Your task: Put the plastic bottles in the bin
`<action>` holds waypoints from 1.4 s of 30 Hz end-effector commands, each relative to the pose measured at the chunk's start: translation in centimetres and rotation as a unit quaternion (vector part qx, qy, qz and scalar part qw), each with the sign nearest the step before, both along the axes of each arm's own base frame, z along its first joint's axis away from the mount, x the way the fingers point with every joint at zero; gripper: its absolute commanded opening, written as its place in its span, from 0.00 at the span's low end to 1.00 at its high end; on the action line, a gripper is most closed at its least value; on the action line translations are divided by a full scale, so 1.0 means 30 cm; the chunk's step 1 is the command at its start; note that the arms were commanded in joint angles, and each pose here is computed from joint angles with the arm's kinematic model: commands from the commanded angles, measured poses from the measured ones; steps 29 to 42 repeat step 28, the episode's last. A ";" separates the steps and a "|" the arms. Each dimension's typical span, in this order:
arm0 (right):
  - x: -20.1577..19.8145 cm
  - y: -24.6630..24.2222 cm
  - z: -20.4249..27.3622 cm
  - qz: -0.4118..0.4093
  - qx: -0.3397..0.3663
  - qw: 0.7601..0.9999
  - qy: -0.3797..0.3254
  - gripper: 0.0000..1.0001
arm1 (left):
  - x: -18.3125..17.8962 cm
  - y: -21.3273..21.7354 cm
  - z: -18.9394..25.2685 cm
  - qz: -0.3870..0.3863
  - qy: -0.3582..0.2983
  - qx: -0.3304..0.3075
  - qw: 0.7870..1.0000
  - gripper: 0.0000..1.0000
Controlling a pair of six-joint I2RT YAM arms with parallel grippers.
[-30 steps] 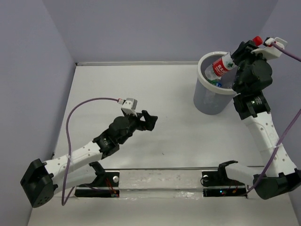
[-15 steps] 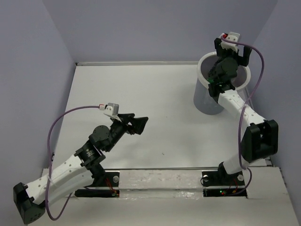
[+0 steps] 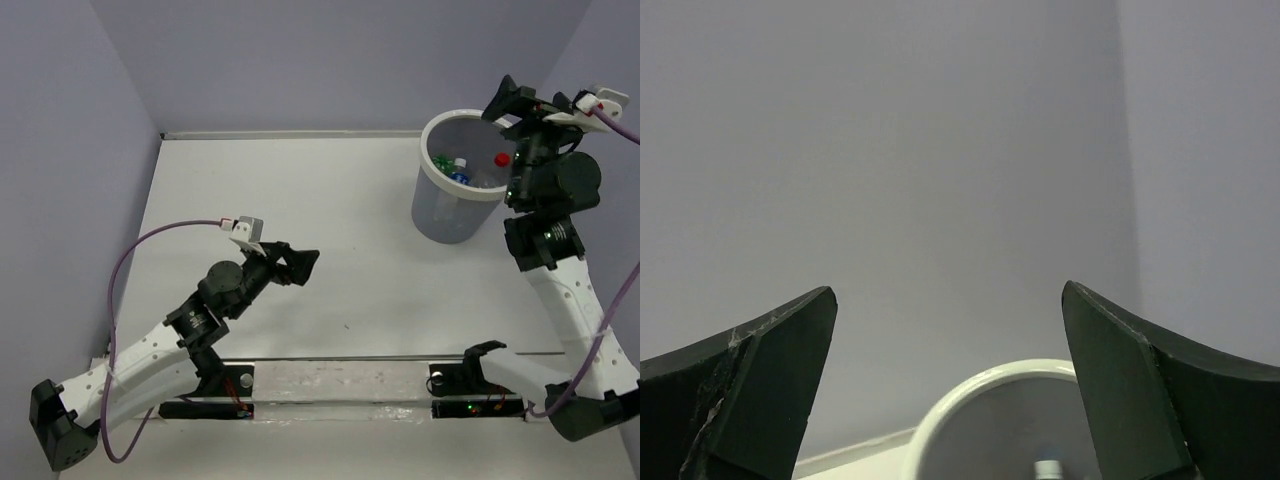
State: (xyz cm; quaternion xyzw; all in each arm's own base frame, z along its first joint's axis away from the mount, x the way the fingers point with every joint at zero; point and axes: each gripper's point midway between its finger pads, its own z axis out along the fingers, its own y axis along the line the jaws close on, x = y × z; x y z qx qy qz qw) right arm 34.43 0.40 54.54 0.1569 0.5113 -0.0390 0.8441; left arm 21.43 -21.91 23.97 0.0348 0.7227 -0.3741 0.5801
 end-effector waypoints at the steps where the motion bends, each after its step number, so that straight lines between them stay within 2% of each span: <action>1: -0.060 0.242 -0.088 0.232 0.040 0.972 0.021 1.00 | -0.007 -0.034 0.162 -0.025 -0.047 -0.027 0.998 0.99; 2: -0.083 0.240 -0.096 0.238 0.053 0.970 0.018 1.00 | -0.009 -0.040 0.174 -0.030 -0.050 -0.029 0.998 0.99; 4: -0.169 0.317 -0.118 0.320 0.059 0.945 0.013 1.00 | -0.014 -0.045 0.228 -0.037 -0.065 -0.036 0.997 0.99; 5: -0.215 0.377 -0.130 0.376 0.049 0.925 0.016 1.00 | -0.020 -0.050 0.249 -0.043 -0.073 -0.039 0.996 0.99; 7: -0.300 0.432 -0.158 0.437 0.044 0.898 0.017 1.00 | -0.027 -0.045 0.296 -0.046 -0.088 -0.048 0.994 0.99; 8: -0.362 0.494 -0.177 0.497 0.031 0.867 0.024 1.00 | -0.034 -0.040 0.338 -0.048 -0.100 -0.056 0.992 0.99; 11: -0.460 0.554 -0.248 0.567 0.031 0.822 0.041 1.00 | -0.051 -0.022 0.415 -0.049 -0.127 -0.065 0.989 0.99; 12: -0.508 0.585 -0.279 0.602 0.015 0.797 0.050 1.00 | -0.058 -0.016 0.434 -0.050 -0.133 -0.068 0.987 0.99; 14: -0.578 0.616 -0.357 0.645 0.012 0.761 0.071 1.00 | -0.079 0.007 0.479 -0.051 -0.151 -0.076 0.984 0.99; 17: -0.646 0.628 -0.469 0.673 0.015 0.734 0.092 1.00 | -0.102 0.054 0.499 -0.040 -0.158 -0.082 0.983 0.99; 20: -0.712 0.609 -0.529 0.675 0.011 0.733 0.088 1.00 | -0.118 0.114 0.500 -0.017 -0.152 -0.092 0.984 0.99; 22: -0.711 0.601 -0.611 0.666 0.025 0.737 0.113 1.00 | -0.138 0.158 0.508 -0.005 -0.150 -0.110 0.982 0.99; 26: -0.704 0.572 -0.670 0.637 0.041 0.758 0.129 1.00 | -0.153 0.187 0.444 0.002 -0.131 -0.121 0.984 0.99; 42: -0.712 0.566 -0.651 0.634 0.038 0.762 0.125 1.00 | -0.149 0.205 0.431 0.016 -0.121 -0.132 0.984 0.99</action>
